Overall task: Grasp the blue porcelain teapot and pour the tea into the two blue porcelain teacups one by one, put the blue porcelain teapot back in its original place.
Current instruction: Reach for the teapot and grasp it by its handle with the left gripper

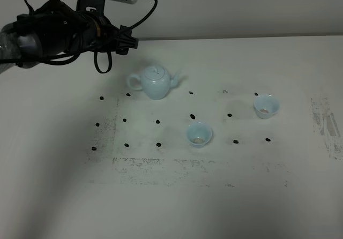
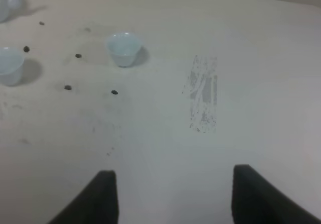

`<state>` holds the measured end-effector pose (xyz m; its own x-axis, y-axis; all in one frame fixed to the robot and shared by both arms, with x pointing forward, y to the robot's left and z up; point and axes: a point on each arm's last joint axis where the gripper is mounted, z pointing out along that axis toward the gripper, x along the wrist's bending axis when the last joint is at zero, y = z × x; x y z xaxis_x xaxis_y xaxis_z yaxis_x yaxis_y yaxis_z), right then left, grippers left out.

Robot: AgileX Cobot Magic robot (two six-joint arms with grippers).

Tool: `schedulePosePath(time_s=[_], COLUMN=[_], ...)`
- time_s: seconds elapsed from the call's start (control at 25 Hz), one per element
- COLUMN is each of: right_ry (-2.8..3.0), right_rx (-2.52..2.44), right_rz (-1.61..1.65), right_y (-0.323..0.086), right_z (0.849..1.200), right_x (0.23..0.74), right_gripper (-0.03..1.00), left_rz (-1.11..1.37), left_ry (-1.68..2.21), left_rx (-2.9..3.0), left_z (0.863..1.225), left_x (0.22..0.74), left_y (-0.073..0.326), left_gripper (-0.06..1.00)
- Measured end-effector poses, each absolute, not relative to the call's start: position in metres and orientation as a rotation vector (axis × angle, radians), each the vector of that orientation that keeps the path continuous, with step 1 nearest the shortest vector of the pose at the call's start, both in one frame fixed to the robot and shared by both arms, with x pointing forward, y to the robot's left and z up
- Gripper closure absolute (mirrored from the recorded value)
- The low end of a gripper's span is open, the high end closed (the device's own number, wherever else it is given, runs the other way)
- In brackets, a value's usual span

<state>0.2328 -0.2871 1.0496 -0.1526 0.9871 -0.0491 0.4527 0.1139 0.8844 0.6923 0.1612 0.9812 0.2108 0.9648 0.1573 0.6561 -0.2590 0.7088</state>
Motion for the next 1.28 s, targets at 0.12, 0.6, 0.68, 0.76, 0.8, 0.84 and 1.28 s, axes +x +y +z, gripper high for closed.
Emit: schedulePosePath(time_s=[0.12,0.6,0.68,0.76,0.8,0.84,1.28], right_ry=[1.702,1.702,1.702,1.702,1.702,1.702,1.702], right_rx=[1.416,1.416,1.416,1.416,1.416,1.416,1.416], right_rz=[0.98,0.98,0.98,0.98,0.98,0.98,0.98], right_y=[-0.287,-0.287,-0.287,-0.287,-0.287,-0.287,-0.287], right_z=[1.05,1.05,1.05,1.05,1.05,1.05,1.05], right_x=[0.233,0.233,0.233,0.233,0.233,0.233,0.233], right_gripper=[0.49,0.49,0.49,0.49,0.49,0.49,0.49], left_rz=[0.797,0.764,0.76,0.749,0.741,0.735,0.759], left_ry=[1.517,1.568,1.579,1.574,1.564,1.551,1.479], left_rx=[2.003,2.119,2.138,2.167,2.182,2.193,2.254], left_z=[0.973,0.955,0.954,0.953,0.953,0.952,0.951], left_x=[0.693,0.688,0.686,0.684,0.683,0.683,0.683], left_y=[0.161,0.16,0.16,0.158,0.156,0.154,0.152], left_gripper=[0.22,0.22,0.22,0.22,0.22,0.22,0.22])
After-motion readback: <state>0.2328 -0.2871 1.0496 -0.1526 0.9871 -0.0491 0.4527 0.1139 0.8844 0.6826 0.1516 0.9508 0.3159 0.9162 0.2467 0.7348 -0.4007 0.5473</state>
